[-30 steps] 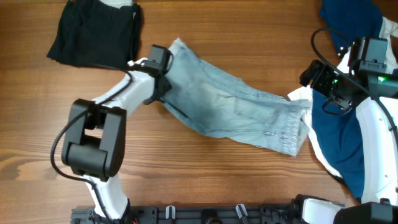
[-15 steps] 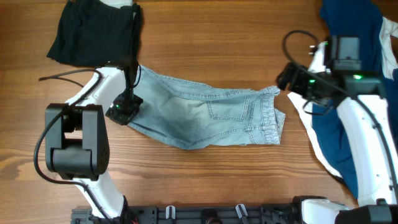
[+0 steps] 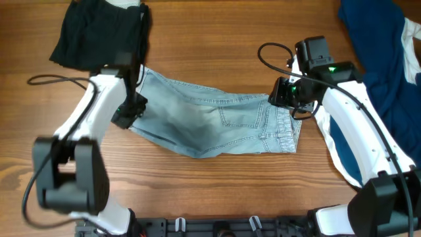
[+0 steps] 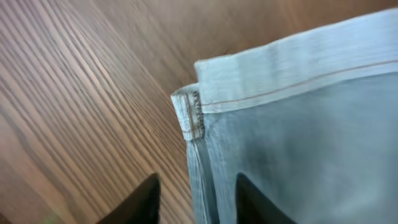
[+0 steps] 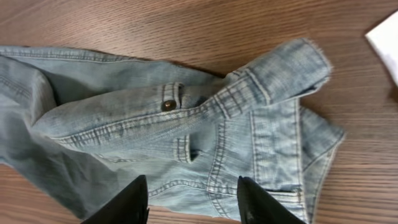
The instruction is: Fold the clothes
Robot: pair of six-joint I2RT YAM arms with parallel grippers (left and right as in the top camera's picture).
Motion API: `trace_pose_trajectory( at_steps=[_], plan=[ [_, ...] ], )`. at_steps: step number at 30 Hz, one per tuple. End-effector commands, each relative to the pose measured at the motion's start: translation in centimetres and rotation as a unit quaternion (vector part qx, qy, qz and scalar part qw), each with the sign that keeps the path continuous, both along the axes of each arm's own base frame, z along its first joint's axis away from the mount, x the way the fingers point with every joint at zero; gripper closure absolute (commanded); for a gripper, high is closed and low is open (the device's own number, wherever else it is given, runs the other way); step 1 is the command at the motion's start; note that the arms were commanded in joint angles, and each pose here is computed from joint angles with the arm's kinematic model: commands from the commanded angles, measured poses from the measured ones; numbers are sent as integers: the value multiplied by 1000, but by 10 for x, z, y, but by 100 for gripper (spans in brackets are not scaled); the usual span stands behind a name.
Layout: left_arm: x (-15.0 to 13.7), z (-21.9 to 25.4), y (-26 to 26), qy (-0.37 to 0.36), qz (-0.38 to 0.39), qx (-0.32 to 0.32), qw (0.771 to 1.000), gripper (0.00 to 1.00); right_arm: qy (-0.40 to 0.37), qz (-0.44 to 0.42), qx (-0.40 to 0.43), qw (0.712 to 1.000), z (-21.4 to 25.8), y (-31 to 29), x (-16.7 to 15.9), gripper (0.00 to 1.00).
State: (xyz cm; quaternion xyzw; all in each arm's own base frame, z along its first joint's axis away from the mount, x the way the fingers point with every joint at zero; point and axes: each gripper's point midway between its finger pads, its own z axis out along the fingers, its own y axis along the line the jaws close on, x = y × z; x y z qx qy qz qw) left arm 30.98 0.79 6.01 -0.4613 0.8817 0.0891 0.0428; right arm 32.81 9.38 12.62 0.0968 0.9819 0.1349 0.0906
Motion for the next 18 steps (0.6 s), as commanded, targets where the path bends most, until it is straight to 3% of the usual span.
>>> trace_pose_trajectory(
  at_steps=[1,4,11,18],
  plan=[
    [9,44,11,-83,-1,25,996,53,11,21,38,999,-1,21,-4,53],
    [20,67,10,-142,1,20,990,52,11,43,32,998,-8,33,-9,56],
    [36,91,10,-207,4,21,978,53,39,58,34,997,-54,52,-18,87],
    [37,89,11,-206,5,22,978,53,-48,52,58,996,-59,65,35,89]
  ],
)
